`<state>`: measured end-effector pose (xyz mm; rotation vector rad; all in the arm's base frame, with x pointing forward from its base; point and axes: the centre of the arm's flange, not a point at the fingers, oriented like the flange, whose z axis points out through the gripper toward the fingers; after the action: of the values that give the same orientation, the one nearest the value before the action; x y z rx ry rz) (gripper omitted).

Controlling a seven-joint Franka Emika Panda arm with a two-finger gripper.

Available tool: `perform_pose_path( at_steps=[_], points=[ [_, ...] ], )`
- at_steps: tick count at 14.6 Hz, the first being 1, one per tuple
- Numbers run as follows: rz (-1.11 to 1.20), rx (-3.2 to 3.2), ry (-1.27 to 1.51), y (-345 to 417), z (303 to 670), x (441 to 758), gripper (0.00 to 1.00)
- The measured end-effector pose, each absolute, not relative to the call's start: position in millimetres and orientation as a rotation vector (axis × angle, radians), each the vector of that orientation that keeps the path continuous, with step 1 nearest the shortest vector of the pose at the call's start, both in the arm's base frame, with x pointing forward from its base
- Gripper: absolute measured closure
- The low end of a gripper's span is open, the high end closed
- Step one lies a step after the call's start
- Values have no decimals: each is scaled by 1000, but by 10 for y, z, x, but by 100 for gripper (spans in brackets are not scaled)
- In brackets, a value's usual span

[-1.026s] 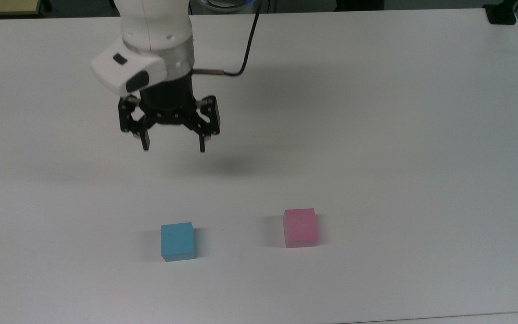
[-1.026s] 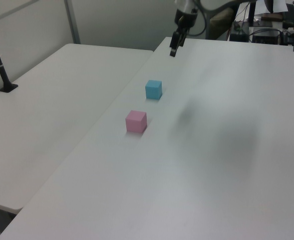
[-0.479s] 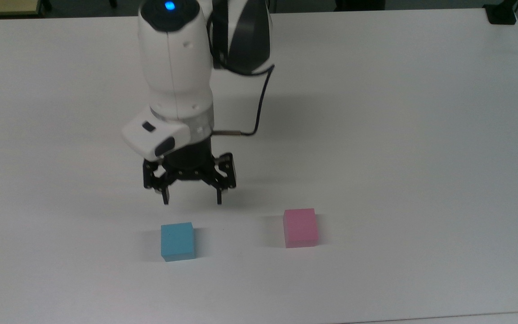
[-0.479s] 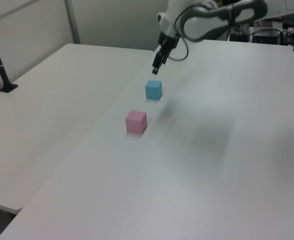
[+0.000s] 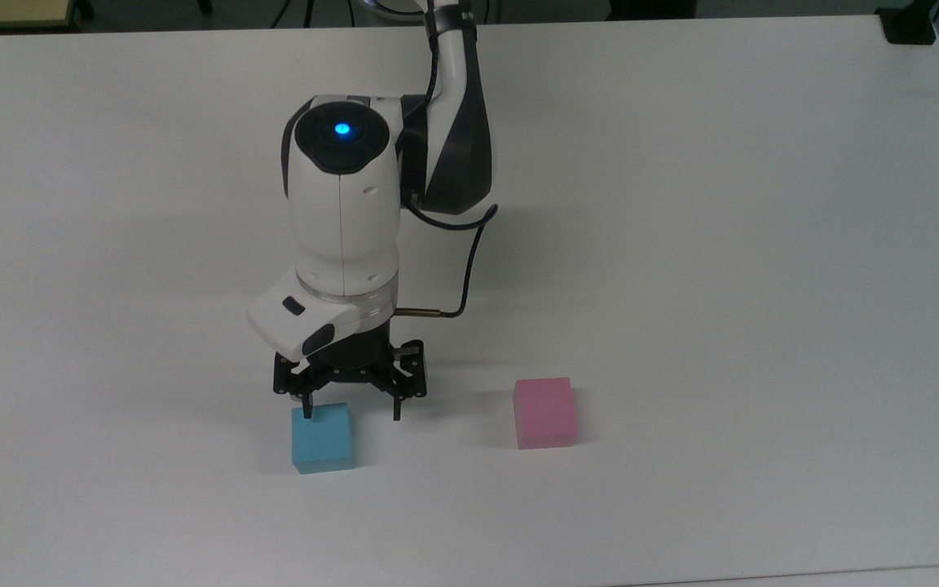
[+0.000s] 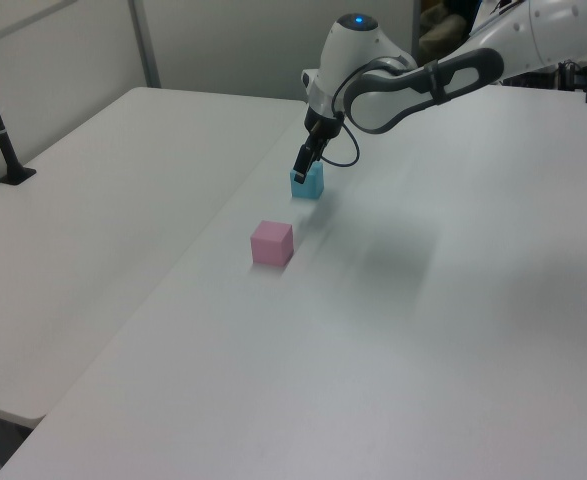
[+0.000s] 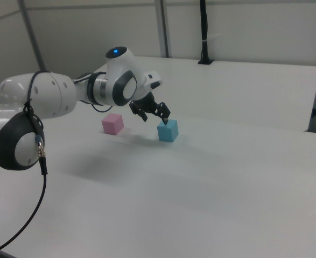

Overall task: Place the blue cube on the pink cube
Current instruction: 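Move the open gripper over the blue cube and lower it, then close the gripper around the blue cube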

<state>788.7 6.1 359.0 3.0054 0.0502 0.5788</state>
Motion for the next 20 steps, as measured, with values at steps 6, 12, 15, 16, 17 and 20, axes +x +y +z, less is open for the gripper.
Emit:
perform_pose_path(
  at_steps=[6,12,15,16,17,20],
  points=[
    [570,2984,36,-49,3451,7949,0],
    [566,2968,25,-141,3452,7949,0],
    [566,2968,26,-140,3453,7949,0],
    [566,2968,26,-140,3453,7949,0],
    [566,2968,26,-140,3453,7949,0],
    [567,2968,26,-140,3458,7951,0]
  ],
)
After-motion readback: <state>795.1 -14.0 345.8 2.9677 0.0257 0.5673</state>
